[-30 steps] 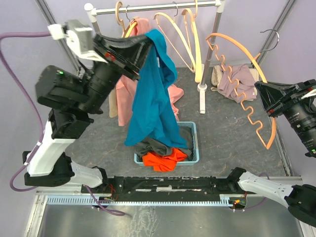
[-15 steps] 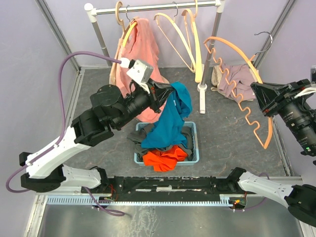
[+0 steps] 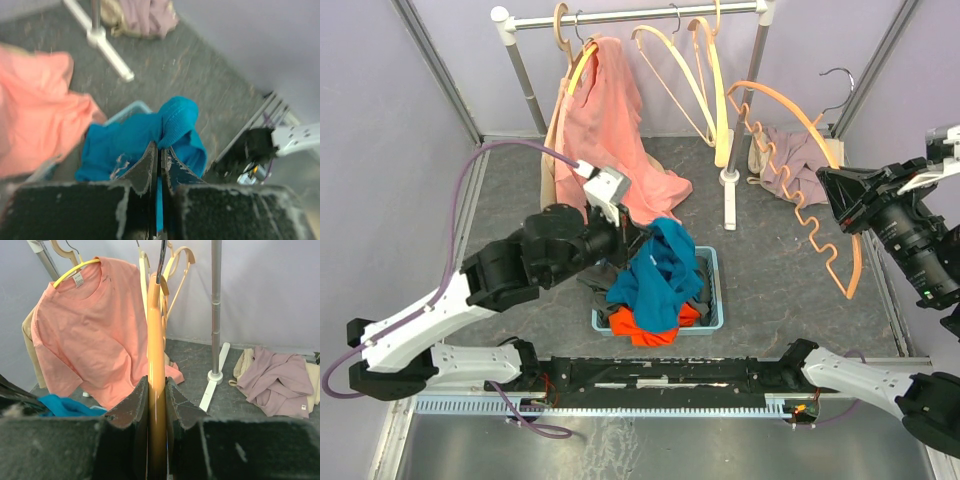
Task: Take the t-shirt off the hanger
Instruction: Place the T-shirt in the bin.
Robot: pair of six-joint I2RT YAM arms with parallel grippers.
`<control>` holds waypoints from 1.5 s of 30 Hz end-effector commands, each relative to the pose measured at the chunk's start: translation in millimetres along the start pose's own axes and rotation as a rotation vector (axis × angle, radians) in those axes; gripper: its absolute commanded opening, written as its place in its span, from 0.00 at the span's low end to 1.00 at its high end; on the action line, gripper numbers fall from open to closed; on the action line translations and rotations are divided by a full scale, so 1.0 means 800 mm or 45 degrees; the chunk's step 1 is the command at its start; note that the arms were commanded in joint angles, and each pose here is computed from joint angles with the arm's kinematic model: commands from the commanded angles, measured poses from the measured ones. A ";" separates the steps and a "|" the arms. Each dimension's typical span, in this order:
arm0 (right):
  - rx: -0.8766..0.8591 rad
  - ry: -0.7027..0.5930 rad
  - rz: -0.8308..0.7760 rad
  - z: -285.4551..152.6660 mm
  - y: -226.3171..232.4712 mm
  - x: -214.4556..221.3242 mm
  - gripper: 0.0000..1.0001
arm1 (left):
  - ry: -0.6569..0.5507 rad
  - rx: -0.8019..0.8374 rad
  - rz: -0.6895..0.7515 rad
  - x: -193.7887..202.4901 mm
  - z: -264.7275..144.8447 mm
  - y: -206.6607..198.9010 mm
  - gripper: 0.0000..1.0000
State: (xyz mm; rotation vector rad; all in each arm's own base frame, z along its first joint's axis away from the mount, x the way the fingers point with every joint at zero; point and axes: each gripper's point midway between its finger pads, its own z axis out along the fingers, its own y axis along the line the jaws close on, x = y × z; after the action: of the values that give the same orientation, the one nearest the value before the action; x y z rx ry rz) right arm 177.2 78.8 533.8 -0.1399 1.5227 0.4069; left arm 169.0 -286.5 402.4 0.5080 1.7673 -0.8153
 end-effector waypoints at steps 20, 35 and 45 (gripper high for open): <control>0.027 -0.094 0.040 0.003 -0.003 -0.023 0.01 | 0.559 -0.315 0.095 0.217 0.045 0.066 0.03; 0.039 -0.091 0.042 0.008 -0.002 -0.021 0.01 | 0.787 -0.273 0.087 0.383 0.101 0.075 0.03; 0.036 -0.073 0.028 0.012 0.000 -0.019 0.01 | 0.744 -0.344 0.133 0.333 0.108 0.072 0.06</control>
State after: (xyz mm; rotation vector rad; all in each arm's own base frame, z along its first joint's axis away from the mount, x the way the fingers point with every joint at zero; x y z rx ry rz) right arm 183.1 79.0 528.7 -0.1272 1.5405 0.3802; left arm 165.7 -309.4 76.0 0.7771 2.3735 -0.3042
